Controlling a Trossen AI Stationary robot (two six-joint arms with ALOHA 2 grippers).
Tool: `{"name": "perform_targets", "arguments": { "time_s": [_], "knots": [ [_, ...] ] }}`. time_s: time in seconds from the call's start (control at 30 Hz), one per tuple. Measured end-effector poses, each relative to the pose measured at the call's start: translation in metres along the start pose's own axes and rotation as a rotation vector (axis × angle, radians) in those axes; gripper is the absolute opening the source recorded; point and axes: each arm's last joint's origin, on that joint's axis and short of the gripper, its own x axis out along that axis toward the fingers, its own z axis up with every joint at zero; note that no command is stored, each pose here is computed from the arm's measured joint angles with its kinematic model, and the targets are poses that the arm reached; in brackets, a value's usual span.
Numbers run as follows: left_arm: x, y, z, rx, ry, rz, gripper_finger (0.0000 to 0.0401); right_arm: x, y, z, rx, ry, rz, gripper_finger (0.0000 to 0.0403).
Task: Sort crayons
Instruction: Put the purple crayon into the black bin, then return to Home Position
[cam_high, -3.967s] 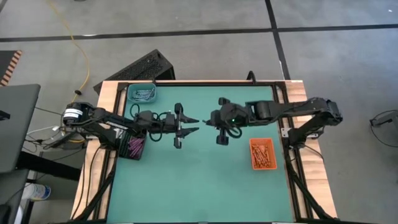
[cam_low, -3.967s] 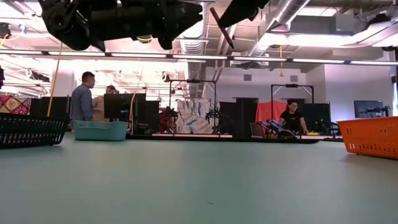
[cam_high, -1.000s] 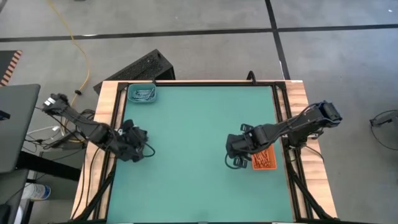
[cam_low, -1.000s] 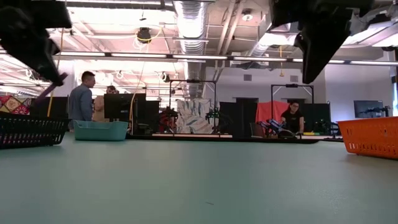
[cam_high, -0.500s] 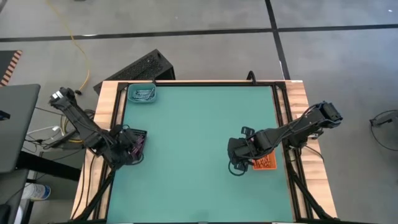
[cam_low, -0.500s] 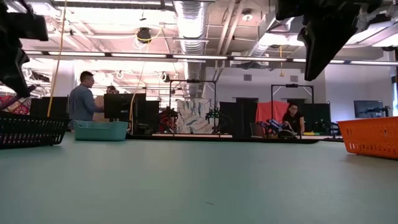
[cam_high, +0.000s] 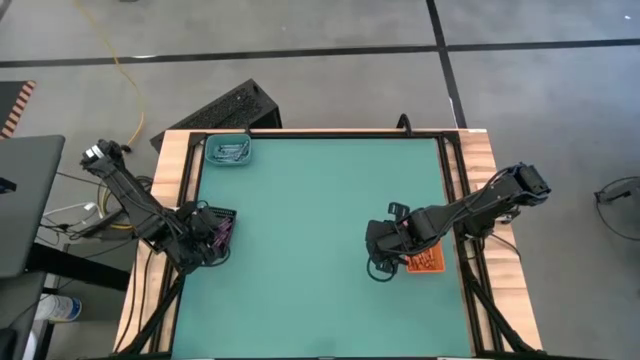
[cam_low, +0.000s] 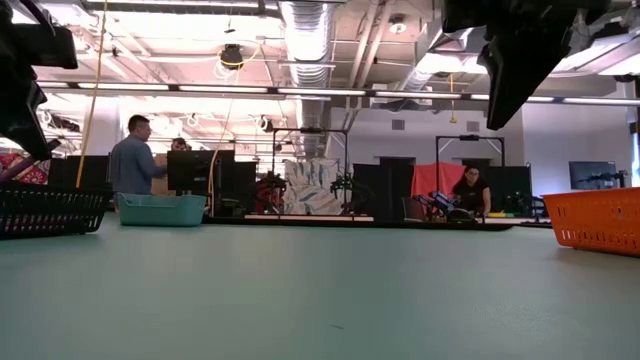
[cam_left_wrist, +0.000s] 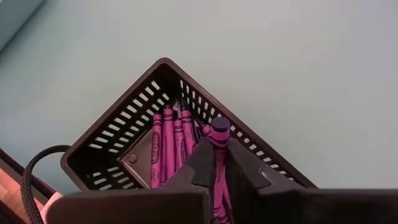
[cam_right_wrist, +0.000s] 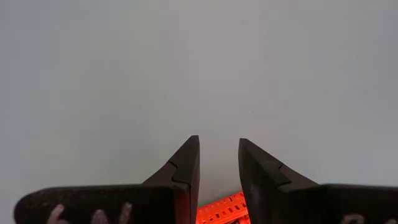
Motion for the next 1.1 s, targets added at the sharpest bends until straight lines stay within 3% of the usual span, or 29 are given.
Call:
{"name": "perform_targets", "arguments": {
  "time_s": [0.47,0.67,0.87,1.0,1.1],
  "knots": [
    [0.000,0.000,0.000,-0.008,-0.003,0.001,0.0066,0.000,0.000,0.001,0.002,-0.005,0.003,0.0102],
    [0.000,-0.001,-0.001,0.058,0.050,-0.024,0.0072,0.000,0.000,0.000,0.001,-0.004,0.003,0.0102],
    [-0.002,-0.018,0.000,0.212,0.091,-0.220,0.0072,-0.003,0.006,-0.005,-0.039,0.003,0.006,0.0102],
    [-0.005,-0.034,0.006,0.313,0.002,-0.360,0.0072,-0.010,0.017,-0.018,-0.067,0.019,0.007,0.0102],
    [-0.004,-0.044,0.008,0.398,-0.133,-0.348,0.0073,-0.021,0.027,-0.033,-0.093,-0.013,-0.013,0.0102]
  ]
}}
